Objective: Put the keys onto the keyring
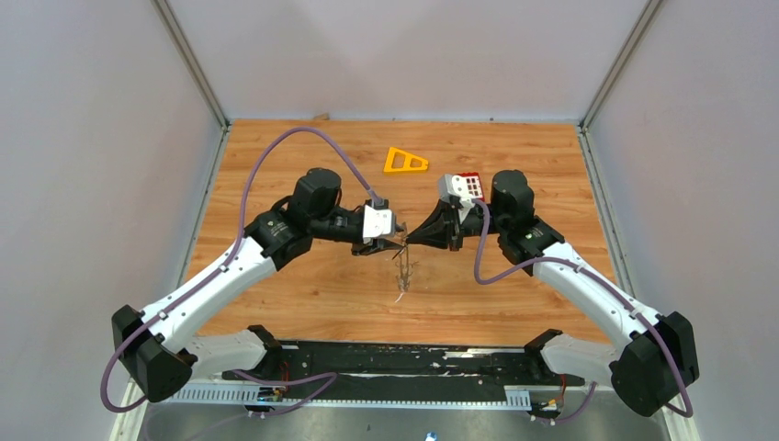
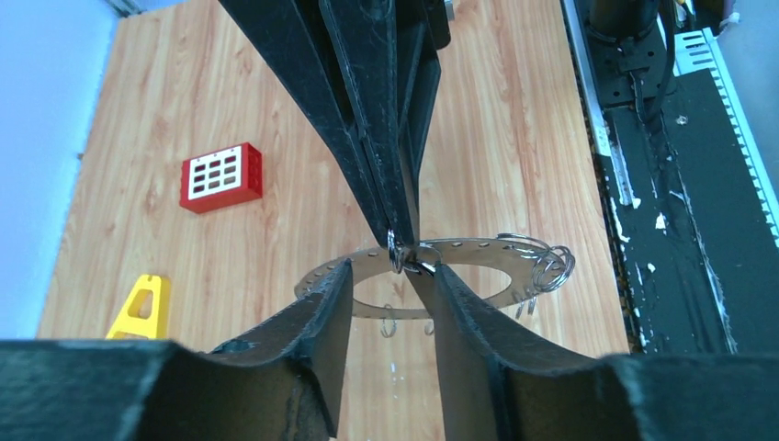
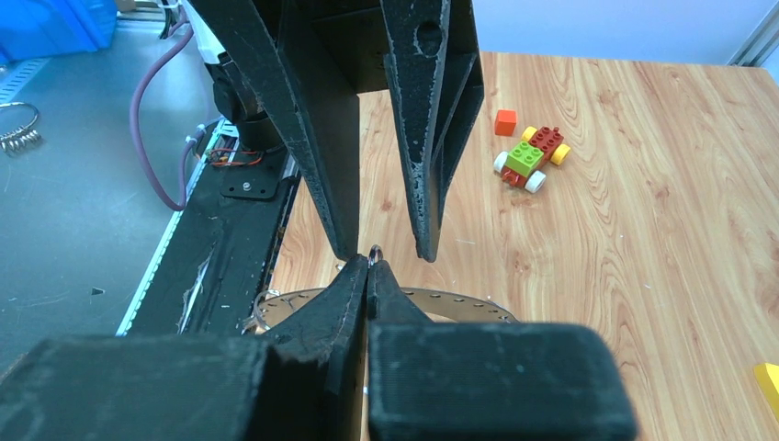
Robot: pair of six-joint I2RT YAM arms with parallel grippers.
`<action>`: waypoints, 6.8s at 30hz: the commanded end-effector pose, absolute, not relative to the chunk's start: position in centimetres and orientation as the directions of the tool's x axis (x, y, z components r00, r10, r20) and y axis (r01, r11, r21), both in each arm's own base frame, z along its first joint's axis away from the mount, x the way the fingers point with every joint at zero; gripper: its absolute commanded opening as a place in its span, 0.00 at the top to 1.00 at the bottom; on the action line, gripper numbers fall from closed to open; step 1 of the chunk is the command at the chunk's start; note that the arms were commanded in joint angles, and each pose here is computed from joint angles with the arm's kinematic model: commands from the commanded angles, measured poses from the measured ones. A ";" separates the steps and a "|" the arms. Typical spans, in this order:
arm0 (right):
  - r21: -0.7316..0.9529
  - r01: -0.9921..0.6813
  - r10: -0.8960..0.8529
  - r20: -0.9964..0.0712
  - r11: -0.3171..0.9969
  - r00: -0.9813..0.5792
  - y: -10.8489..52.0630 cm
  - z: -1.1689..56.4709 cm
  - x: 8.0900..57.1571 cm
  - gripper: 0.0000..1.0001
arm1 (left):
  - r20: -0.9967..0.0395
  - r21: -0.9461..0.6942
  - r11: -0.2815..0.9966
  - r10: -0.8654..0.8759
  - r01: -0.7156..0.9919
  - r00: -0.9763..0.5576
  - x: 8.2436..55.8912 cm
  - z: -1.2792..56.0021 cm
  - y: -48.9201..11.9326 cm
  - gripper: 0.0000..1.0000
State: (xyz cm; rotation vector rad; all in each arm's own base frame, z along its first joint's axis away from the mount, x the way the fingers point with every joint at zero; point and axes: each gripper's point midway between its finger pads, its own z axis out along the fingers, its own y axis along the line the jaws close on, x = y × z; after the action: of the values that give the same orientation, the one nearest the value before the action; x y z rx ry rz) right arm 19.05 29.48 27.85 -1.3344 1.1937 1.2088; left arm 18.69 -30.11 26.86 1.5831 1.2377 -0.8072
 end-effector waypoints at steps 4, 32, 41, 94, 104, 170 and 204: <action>-0.107 -0.989 -0.016 -0.994 -0.100 0.109 29.7 30.2 19.2 1.00 | -0.907 0.312 -0.073 0.275 0.947 0.319 18.6 27.9 -30.9 0.63; -0.108 -0.992 -0.040 -0.993 -0.061 0.110 29.6 29.9 19.9 0.96 | -0.898 0.289 -0.033 0.338 0.957 0.283 19.2 26.6 -30.3 1.00; -0.115 -0.993 -0.077 -0.991 0.021 0.113 29.4 29.9 21.3 0.61 | -0.768 0.183 0.102 0.636 0.978 0.077 20.2 25.8 -28.2 1.00; 0.029 -0.987 -0.033 -0.999 -0.156 -0.024 30.8 27.7 19.4 0.72 | -0.738 0.013 0.124 0.671 0.992 -0.074 17.9 27.8 -29.9 1.00; -0.016 -0.999 -0.038 -0.999 -0.047 0.018 29.7 28.6 20.8 0.67 | -0.722 0.043 0.114 0.690 0.993 -0.048 17.6 27.3 -28.9 1.00; -0.058 -0.988 0.017 -0.998 -0.143 0.056 29.6 30.9 18.5 1.00 | -0.834 0.245 0.139 0.535 0.960 0.135 18.9 29.4 -28.6 0.48; -0.047 -0.983 0.028 -0.999 -0.177 0.043 29.6 30.8 18.1 1.00 | -0.896 0.346 0.025 0.303 0.938 0.323 17.2 30.0 -30.6 0.93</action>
State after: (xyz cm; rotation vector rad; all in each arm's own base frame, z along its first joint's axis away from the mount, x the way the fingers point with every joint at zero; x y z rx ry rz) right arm 18.24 29.82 29.67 -1.3272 1.1322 1.3419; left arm 17.52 -30.20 29.38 1.5067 1.2278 -0.7113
